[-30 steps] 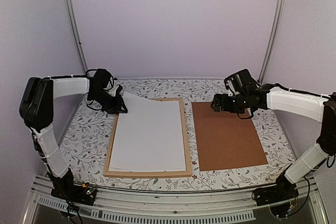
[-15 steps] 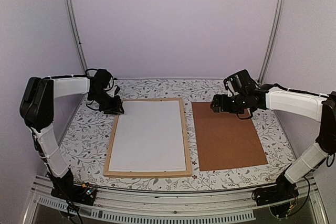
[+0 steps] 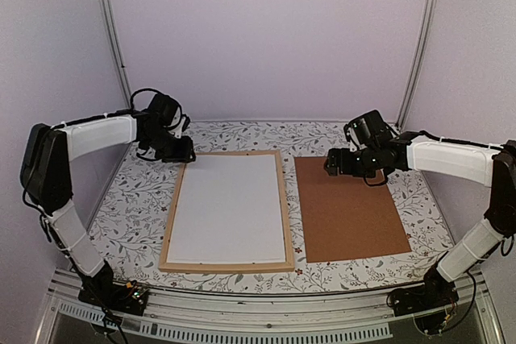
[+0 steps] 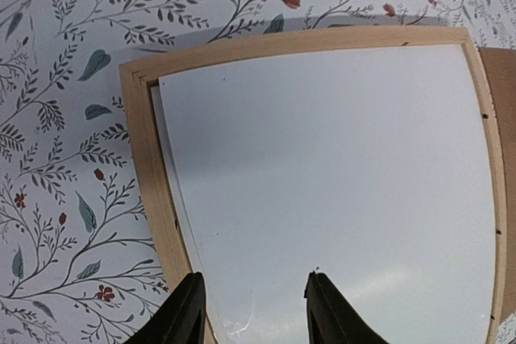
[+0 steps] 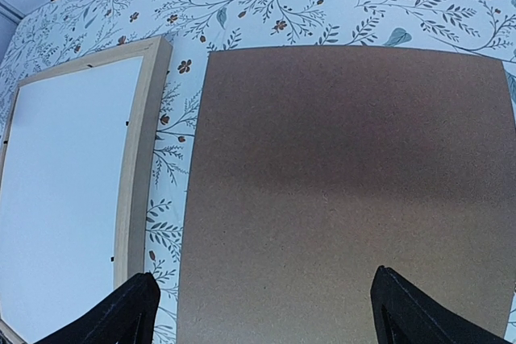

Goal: Put the photo into the frame
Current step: Place the photo on the glass panel, then adjust the photo on the glass panel.

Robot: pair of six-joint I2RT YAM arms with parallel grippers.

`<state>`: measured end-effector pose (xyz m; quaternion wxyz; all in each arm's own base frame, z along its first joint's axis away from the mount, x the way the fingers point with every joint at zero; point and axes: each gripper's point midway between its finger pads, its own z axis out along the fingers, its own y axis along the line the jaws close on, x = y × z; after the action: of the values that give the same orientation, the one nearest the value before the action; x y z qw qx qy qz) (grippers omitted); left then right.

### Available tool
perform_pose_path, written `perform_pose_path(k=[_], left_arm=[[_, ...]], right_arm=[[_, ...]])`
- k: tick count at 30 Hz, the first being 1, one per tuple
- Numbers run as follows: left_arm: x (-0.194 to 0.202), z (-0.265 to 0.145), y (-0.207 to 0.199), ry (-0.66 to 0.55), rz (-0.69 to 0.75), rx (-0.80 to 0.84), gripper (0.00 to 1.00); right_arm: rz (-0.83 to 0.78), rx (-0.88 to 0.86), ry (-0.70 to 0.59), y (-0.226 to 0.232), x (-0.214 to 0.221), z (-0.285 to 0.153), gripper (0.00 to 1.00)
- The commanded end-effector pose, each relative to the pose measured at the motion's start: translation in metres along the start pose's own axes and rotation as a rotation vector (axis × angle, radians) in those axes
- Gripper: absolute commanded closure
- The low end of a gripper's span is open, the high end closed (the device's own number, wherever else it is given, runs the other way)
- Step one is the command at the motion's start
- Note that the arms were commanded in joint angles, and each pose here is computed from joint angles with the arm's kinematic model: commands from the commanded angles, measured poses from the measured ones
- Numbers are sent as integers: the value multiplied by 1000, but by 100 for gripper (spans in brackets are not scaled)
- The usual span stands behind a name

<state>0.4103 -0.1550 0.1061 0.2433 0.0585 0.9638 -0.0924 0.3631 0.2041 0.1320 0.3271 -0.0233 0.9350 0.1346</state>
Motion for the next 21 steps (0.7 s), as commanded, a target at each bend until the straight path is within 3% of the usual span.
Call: perform_pose_path(k=[1,9,21], left_arm=[[-25,-14,-21,-127,6,69,54],[-16,20,-68,-88,19,229,54],[8,77,-86,-9,35,207,54]], right_arm=[[17,8,-17,-4,-3,2,5],[16,16,-11,-6,2,3,5],[21,22,1,-10,10,5,5]])
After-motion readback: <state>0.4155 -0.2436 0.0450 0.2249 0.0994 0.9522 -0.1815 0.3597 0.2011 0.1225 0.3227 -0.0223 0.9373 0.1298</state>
